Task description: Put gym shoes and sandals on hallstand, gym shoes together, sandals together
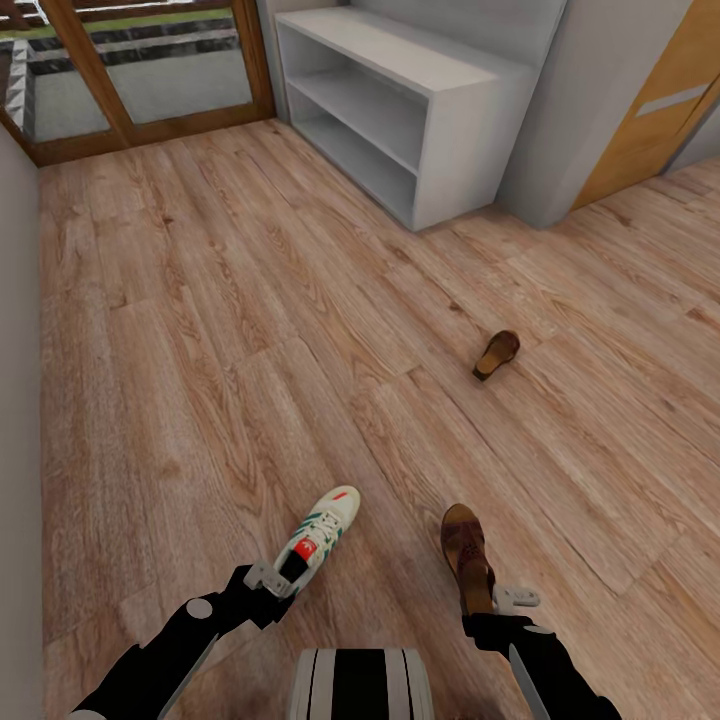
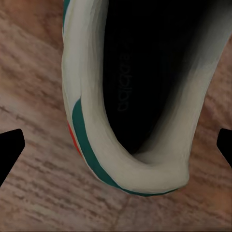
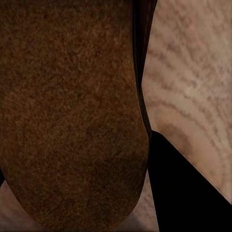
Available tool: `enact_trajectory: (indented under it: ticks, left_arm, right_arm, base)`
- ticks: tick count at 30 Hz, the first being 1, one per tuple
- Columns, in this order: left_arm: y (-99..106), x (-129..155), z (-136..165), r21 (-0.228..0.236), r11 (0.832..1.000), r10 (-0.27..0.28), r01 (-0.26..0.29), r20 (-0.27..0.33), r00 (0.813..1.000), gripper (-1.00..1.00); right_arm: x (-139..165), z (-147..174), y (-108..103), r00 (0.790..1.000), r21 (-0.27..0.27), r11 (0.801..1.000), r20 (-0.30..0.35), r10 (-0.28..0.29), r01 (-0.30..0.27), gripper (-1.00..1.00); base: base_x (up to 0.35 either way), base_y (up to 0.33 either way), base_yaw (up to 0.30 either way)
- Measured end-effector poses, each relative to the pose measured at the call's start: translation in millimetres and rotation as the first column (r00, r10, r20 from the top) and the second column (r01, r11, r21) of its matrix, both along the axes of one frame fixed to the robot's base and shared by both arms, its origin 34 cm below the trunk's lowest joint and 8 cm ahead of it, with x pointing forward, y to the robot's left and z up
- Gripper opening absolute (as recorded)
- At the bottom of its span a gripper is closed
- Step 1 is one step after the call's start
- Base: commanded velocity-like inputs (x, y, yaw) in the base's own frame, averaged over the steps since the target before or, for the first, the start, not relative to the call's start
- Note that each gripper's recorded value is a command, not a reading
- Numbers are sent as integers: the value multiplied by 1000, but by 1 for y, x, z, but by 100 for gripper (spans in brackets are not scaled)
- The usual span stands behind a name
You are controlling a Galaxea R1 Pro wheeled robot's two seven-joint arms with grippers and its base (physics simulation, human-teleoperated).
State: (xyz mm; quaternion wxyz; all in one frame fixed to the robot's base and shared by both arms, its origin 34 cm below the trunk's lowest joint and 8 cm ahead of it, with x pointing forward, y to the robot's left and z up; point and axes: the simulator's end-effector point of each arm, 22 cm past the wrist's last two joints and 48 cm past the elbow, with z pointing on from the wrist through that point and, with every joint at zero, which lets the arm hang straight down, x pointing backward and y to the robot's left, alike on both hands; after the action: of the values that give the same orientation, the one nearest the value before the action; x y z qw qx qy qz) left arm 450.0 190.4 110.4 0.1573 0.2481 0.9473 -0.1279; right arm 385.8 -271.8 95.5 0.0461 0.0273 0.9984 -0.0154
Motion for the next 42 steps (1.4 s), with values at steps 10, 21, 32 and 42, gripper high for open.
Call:
enact_trajectory:
  ticks: [10,21,32,42]
  left_arm:
    - [0,-3,-3,0,1000,0,0,-8,1000,100]
    - [1,-11,-10,1,1000,0,0,-28,1000,100]
    - [1,-25,-23,2,1000,0,0,-61,998,100]
    - [1,-25,-23,3,1000,0,0,-62,998,100]
  right_arm:
    - [-3,-2,0,1000,0,1000,-8,0,0,-100]
    - [-11,-9,0,1000,0,1000,-28,0,0,-100]
    - [-25,-19,0,998,0,1000,-61,0,0,-100]
    - [-26,-19,0,998,0,1000,-63,0,0,-100]
  base:
    - [0,0,0]
    - [0,0,0]
    - [0,0,0]
    - [0,0,0]
